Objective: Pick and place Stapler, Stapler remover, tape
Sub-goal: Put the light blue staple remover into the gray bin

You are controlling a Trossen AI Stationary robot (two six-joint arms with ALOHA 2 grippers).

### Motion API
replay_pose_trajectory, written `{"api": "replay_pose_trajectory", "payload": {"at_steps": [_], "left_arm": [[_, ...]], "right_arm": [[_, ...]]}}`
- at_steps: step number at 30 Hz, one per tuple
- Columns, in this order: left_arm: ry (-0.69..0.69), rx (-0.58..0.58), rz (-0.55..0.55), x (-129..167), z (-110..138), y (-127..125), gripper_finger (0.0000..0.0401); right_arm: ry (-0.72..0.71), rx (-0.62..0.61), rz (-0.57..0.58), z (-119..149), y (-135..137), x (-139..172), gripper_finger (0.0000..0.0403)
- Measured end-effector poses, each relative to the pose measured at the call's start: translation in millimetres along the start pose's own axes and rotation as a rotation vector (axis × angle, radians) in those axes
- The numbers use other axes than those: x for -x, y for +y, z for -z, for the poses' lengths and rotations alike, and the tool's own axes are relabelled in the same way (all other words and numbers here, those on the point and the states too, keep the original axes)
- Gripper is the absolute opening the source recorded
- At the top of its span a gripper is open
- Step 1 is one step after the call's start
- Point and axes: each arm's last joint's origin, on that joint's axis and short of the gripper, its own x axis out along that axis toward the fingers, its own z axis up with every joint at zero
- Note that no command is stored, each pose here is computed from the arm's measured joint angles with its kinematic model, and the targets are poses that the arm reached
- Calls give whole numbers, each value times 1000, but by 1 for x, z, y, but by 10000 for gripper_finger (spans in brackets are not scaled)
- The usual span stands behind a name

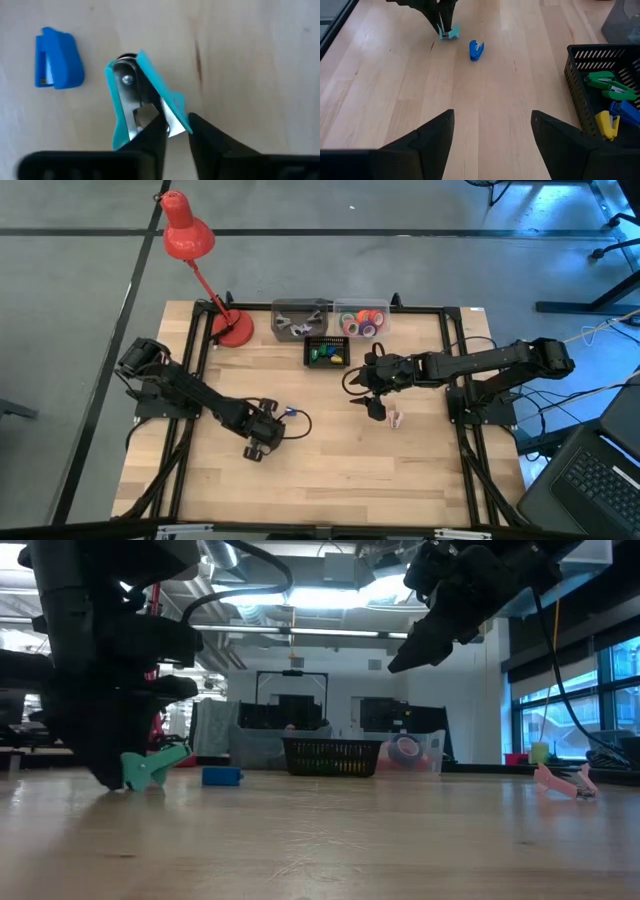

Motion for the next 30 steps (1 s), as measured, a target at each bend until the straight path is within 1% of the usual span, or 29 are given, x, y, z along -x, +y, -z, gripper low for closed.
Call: {"api": "replay_pose_trajectory", "payload": {"at_steps": [2,8,11,13,14,16,18,21,23,24,26,27,29,30], "left_arm": [[-2,20,-11,0,0,0,38],[-2,60,-36,0,0,1,36],[53,42,-94,8,-1,4,36],[65,19,-158,17,-8,7,36],[80,3,-210,22,-10,9,36],[109,-39,-331,31,-14,16,36],[99,-64,-469,39,-22,27,36],[111,-80,-662,46,-31,53,36],[142,-65,-747,49,-36,79,36],[156,-42,-767,49,-38,94,36],[182,10,-774,46,-38,127,36],[189,34,-760,45,-36,145,36],[171,77,-707,42,-32,181,36],[140,99,-665,41,-28,199,36]], "right_arm": [[0,0,0,0,0,0,265],[0,0,0,0,0,0,265],[-1,0,0,0,0,0,265],[-1,0,0,0,0,0,265],[-4,0,0,0,0,0,265],[-14,2,-1,-1,0,0,265],[-29,4,-1,-3,0,0,265],[-53,6,-2,-5,0,0,265],[-59,6,-3,-6,0,0,265],[-60,6,-3,-6,0,0,265],[-58,6,-3,-6,0,0,265],[-53,8,-3,-5,0,0,265],[-39,26,-1,-4,0,0,265],[-31,32,-1,-3,0,0,265]]}}
